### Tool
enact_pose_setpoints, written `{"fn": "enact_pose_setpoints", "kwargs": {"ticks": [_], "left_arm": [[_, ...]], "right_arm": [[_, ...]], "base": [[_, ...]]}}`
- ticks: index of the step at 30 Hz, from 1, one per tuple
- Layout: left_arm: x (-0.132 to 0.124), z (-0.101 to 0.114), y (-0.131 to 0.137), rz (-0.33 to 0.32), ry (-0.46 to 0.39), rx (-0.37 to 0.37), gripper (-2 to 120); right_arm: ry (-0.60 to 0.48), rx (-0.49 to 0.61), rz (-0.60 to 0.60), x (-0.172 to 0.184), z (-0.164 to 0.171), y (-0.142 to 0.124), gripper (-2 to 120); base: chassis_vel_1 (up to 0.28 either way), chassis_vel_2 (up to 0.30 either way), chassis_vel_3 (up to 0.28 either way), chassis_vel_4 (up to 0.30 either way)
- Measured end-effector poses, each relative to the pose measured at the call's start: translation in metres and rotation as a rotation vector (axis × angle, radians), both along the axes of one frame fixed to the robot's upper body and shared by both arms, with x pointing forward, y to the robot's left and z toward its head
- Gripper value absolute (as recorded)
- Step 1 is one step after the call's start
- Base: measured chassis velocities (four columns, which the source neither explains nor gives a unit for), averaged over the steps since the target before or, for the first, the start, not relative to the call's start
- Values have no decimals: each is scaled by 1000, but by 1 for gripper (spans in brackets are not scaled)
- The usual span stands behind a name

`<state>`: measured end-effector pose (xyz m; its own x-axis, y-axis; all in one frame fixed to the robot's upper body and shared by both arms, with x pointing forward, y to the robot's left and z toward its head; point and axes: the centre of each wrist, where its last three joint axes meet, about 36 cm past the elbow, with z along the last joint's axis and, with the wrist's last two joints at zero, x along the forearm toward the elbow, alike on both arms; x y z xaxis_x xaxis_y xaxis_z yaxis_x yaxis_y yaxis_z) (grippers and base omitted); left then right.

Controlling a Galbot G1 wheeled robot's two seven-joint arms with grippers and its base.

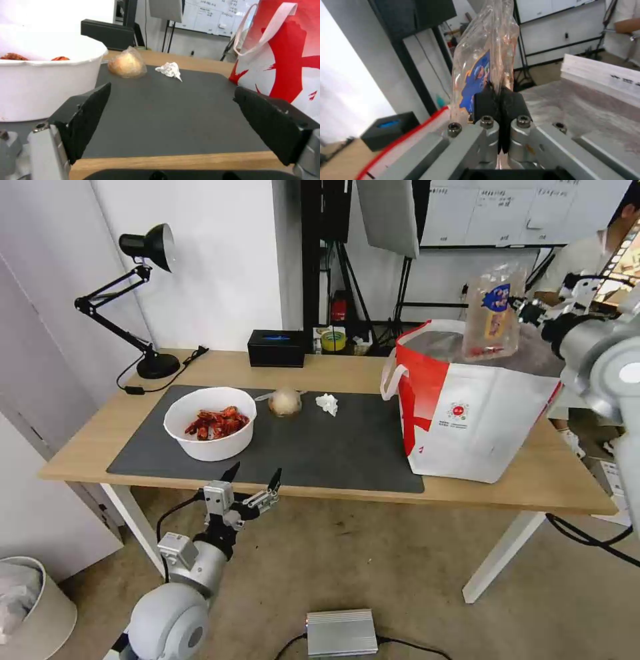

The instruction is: Pick up the trash from the table and place it into the takeout bag.

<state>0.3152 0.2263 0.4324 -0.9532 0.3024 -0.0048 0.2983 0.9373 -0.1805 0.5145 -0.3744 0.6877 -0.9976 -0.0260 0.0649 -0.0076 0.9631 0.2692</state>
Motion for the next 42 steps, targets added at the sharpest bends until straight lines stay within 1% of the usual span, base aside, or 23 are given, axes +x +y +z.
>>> {"fn": "enact_pose_setpoints", "kwargs": {"ticks": [14, 16, 17, 19, 20, 21, 22, 23, 24, 26, 27, 28, 30, 31, 32, 35, 36, 37, 38, 39, 40, 41, 42], "left_arm": [[-1, -3, -5, -6, 5, -4, 100], [-1, -3, -5, -6, 4, -3, 100], [-1, -3, -5, -6, 4, -3, 100], [-1, -3, -4, -5, 3, -1, 100], [-1, -3, -4, -5, 3, -1, 100], [0, -2, -4, -5, 2, 0, 100], [0, -2, -3, -5, 1, 1, 100], [0, -1, -3, -5, -1, 1, 100], [0, -1, -3, -5, -1, 1, 100], [0, 0, -3, -4, -4, 1, 100], [0, 0, -3, -4, -5, 1, 100], [0, 0, -3, -4, -5, 1, 100], [1, 2, -2, -2, -11, 2, 100], [1, 2, -2, -2, -11, 2, 100], [1, 3, -1, -1, -12, 2, 100], [2, 5, 1, 7, -21, 4, 100], [2, 5, 1, 7, -21, 4, 100], [2, 6, 3, 11, -25, 5, 100], [2, 7, 4, 15, -28, 6, 100], [2, 7, 4, 15, -28, 6, 100], [3, 7, 6, 21, -35, 9, 100], [3, 8, 7, 25, -49, 16, 100], [3, 8, 7, 25, -49, 16, 100]], "right_arm": [[34, -20, -4, -8, -17, 9, 0], [34, -20, -3, -9, -17, 10, 3], [33, -21, -2, -10, -17, 11, 6], [31, -21, 2, -12, -15, 13, 18], [31, -21, 2, -12, -15, 13, 18], [31, -22, 3, -12, -15, 13, 21], [31, -23, 4, -13, -15, 13, 28], [31, -24, 5, -14, -14, 14, 30], [31, -24, 5, -14, -14, 14, 30], [31, -25, 7, -15, -14, 14, 41], [30, -26, 9, -15, -14, 14, 44], [30, -26, 9, -15, -14, 14, 44], [27, -18, 21, -18, -13, 15, 56], [27, -18, 21, -18, -13, 15, 56], [26, -13, 28, -19, -12, 16, 61], [-14, 19, 109, -27, -12, 16, 75], [-14, 19, 109, -27, -12, 16, 75], [-66, 14, 158, -32, -14, 19, 81], [-102, -3, 187, -36, -16, 22, 84], [-102, -3, 187, -36, -16, 22, 84], [-144, -29, 233, -46, -17, 28, 92], [-170, -47, 268, -54, -21, 33, 97], [-170, -47, 268, -54, -21, 33, 97]], "base": [[0, 0, 0, 0], [0, 0, 0, 0], [0, 0, 0, 0], [0, 0, 0, 0], [0, 0, 0, 0], [0, 0, 0, 0], [0, 0, 0, 0], [0, 0, 0, 0], [0, 0, 0, 0], [0, 0, 0, 0], [0, 0, 0, 0], [0, 0, 0, 0], [0, 0, 0, 0], [0, 0, 0, 0], [0, 0, 0, 0], [0, 0, 0, 0], [0, 0, 0, 0], [0, 0, 0, 0], [0, 0, 0, 0], [0, 0, 0, 0], [0, 0, 0, 0], [0, 0, 0, 0], [0, 0, 0, 0]]}}
